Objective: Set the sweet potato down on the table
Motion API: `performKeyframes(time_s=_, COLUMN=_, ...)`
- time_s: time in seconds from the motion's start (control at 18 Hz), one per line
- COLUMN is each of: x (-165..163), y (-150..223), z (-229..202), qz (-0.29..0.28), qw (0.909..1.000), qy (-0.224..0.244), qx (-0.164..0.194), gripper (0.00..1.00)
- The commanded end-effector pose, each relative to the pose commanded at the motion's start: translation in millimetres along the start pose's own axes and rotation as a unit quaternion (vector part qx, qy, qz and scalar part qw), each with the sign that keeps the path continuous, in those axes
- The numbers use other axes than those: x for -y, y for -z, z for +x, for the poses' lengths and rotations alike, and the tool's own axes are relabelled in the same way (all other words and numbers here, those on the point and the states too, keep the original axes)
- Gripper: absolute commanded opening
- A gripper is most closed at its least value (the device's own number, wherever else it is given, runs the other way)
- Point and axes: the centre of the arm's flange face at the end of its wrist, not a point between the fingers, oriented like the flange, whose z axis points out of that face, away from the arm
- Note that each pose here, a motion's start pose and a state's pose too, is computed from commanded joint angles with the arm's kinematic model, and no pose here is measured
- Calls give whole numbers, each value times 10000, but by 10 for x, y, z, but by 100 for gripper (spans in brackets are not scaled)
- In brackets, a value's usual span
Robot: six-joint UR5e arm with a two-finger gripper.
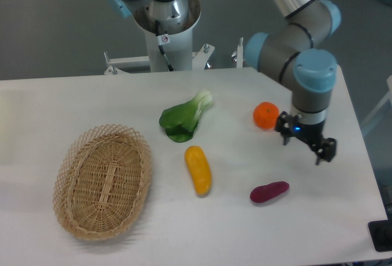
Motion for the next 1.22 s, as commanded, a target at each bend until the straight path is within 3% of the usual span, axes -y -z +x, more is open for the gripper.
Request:
performKeyframes(time_s=0.28, x=-200, y=84, z=-409, qz=-63, qw=9992, qy=156, qx=-365, gripper=100)
performKeyframes(time_s=0.5, x=-310, y=91, z=-608, qz=-221, qw=9989, qy=156, qx=-381, gripper=100)
performKeyframes(time_s=1.22, x=-346, y=-33, z=-612, qz=-236, qw=9987, qy=155, qx=-427, gripper=100)
